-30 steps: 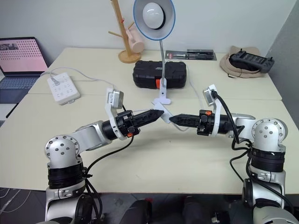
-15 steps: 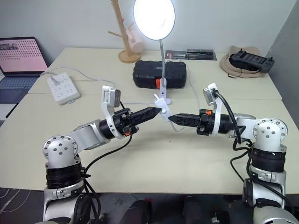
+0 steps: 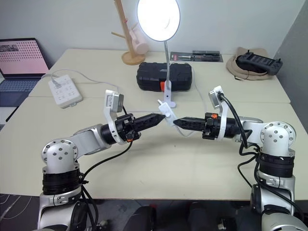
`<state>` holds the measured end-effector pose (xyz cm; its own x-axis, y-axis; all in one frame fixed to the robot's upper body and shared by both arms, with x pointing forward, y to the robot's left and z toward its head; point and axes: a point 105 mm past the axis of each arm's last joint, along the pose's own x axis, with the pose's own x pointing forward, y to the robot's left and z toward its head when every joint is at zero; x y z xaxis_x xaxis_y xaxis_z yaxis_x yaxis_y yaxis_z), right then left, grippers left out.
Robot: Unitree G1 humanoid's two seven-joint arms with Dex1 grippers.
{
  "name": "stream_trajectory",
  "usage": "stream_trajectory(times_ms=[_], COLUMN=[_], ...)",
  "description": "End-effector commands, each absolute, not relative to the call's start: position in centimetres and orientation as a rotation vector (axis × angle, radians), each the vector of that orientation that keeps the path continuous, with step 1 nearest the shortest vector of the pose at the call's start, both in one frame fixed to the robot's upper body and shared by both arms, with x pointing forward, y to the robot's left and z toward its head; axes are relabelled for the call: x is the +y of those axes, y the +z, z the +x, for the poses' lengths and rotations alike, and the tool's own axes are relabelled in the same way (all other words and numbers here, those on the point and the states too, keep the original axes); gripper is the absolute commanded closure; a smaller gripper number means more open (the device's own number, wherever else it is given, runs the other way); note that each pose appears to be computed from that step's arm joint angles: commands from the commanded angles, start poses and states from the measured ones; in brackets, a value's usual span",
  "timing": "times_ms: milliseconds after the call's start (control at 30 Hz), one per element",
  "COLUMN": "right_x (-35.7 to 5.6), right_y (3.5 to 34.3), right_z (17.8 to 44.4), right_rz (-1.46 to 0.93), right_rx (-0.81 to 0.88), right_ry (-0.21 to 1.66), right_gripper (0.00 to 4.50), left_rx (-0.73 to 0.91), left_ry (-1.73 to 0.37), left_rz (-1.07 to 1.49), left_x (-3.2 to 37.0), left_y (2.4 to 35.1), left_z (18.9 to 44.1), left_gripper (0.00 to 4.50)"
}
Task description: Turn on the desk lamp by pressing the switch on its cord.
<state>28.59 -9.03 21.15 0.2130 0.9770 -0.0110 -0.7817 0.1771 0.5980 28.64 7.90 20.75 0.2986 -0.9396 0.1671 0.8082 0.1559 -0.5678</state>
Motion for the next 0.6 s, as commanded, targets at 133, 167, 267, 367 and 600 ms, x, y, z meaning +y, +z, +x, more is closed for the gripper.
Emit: stream_trajectory(times_ms=[133,167,267,367,600], right_x=[-9.1,-9.2,-9.6,-9.9,-9.6], right_y=[22.3,22.3,21.6,20.1,16.1], right_z=[28.7,28.9,29.7,31.1,34.2], right_rz=[0.47,0.435,0.27,0.005,-0.607], right_rx=[0.386,0.384,0.38,0.358,0.279], right_ry=[1.323,1.313,1.28,1.245,1.246], right_gripper=[4.13,4.13,4.13,4.13,4.13], left_rx=[0.252,0.258,0.275,0.306,0.342], left_ry=[-1.286,-1.279,-1.245,-1.208,-1.163], left_rz=[-0.537,-0.502,-0.387,-0.182,0.32], left_x=[8.8,9.3,10.8,13.0,16.5], left_y=[20.9,20.8,20.5,19.7,17.7], left_z=[28.2,28.1,28.4,28.8,29.0], left_gripper=[1.39,1.24,0.68,0.1,0.01])
